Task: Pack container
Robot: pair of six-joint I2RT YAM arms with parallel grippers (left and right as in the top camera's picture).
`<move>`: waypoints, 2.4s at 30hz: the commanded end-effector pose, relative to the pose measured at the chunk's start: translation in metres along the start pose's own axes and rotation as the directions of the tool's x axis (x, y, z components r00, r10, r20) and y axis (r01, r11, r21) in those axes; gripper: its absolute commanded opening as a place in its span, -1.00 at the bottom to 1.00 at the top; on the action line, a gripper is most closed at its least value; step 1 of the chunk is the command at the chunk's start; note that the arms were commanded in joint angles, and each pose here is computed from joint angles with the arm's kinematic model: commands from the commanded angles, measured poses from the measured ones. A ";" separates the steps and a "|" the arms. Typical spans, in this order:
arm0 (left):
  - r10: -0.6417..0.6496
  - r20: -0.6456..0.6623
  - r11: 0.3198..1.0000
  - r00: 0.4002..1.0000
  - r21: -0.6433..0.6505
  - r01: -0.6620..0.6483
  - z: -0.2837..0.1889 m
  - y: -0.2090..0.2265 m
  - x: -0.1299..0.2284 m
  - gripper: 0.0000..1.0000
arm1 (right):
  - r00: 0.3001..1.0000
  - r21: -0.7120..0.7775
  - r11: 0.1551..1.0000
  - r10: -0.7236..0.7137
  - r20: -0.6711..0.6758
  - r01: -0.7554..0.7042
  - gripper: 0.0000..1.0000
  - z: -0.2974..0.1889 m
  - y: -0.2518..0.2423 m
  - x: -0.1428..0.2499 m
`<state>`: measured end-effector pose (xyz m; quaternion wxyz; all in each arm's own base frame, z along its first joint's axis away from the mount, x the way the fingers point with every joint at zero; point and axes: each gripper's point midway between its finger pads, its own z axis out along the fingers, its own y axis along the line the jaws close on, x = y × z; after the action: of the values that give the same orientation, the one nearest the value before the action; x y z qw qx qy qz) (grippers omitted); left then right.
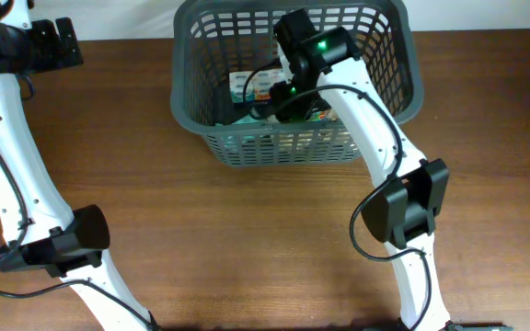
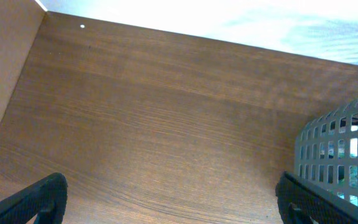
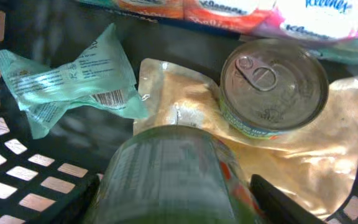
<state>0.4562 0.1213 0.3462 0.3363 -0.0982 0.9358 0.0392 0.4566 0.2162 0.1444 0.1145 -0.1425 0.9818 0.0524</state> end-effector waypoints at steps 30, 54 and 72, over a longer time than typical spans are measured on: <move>-0.015 -0.001 1.000 1.000 -0.004 0.015 -0.001 0.001 0.000 0.98 | 0.277 0.009 0.978 0.050 0.959 -0.207 0.98 -0.533 -0.070 0.241; -0.015 -0.001 1.000 1.000 -0.004 0.015 -0.001 0.001 0.000 0.98 | 0.563 0.066 0.922 0.174 0.808 -0.380 0.98 -0.378 -0.150 0.179; -0.015 -0.001 1.000 1.000 -0.004 0.015 -0.001 0.001 0.000 0.98 | 0.326 0.029 0.980 0.038 0.945 -0.198 0.98 -0.114 -0.135 0.237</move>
<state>0.4556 0.1217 0.3449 0.3336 -0.1008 0.9365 0.0398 0.2594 -0.0017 0.1800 0.6320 0.0118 0.7731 0.0517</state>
